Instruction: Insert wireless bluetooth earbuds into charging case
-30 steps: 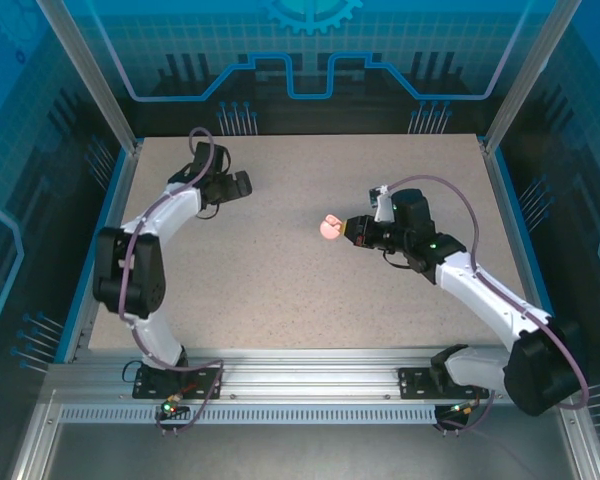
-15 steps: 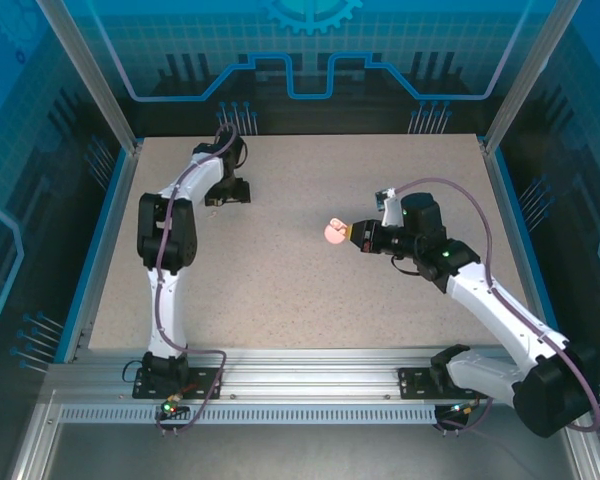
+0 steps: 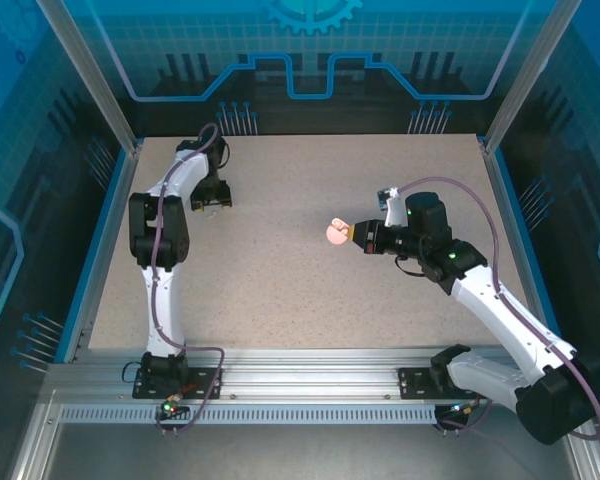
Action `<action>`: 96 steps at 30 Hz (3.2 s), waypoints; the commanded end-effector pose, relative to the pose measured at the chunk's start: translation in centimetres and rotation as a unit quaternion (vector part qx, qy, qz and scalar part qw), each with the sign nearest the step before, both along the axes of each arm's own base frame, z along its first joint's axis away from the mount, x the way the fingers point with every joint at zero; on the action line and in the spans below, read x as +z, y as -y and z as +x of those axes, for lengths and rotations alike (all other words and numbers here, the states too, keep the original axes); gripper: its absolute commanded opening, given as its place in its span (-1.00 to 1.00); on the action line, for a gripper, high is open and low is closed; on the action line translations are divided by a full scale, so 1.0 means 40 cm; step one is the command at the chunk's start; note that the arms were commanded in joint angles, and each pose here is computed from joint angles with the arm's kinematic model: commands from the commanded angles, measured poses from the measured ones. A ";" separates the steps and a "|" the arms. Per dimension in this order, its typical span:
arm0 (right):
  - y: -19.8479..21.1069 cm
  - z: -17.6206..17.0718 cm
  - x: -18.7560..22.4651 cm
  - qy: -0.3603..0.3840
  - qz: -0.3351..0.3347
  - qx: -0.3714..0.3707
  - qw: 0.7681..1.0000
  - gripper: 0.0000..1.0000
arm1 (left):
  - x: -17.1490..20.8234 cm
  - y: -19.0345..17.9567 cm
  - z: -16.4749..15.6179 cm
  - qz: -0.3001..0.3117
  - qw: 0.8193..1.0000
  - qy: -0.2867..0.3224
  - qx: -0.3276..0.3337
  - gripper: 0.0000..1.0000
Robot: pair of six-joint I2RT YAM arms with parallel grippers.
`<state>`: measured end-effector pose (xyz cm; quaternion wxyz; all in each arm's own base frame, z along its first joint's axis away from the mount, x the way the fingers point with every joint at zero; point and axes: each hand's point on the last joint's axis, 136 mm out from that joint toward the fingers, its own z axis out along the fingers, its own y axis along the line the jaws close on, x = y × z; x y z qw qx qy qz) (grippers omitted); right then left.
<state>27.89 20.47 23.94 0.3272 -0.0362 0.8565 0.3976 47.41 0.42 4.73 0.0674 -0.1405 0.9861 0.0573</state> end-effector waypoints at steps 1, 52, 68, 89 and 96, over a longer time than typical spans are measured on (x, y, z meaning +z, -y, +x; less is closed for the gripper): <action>-0.008 -0.008 0.041 0.016 0.006 0.012 1.000 -1.00 | -0.022 0.008 -0.007 -0.020 1.000 -0.023 -0.005 0.09; -0.005 0.019 0.059 0.034 0.000 -0.007 0.999 -1.00 | -0.003 0.187 -0.056 -0.129 0.991 -0.006 -0.035 -0.62; -0.010 0.056 0.050 0.044 -0.011 -0.012 0.999 -1.00 | -0.011 0.638 -0.304 -0.156 0.984 0.050 -0.069 -0.62; 0.046 0.027 0.039 0.043 -0.034 -0.045 0.997 -1.00 | 0.006 0.708 -0.300 -0.103 0.985 0.122 -0.065 0.38; 0.076 0.022 0.060 0.047 -0.032 -0.069 0.996 -1.00 | 0.110 0.636 -0.222 -0.113 0.978 0.167 -0.056 0.97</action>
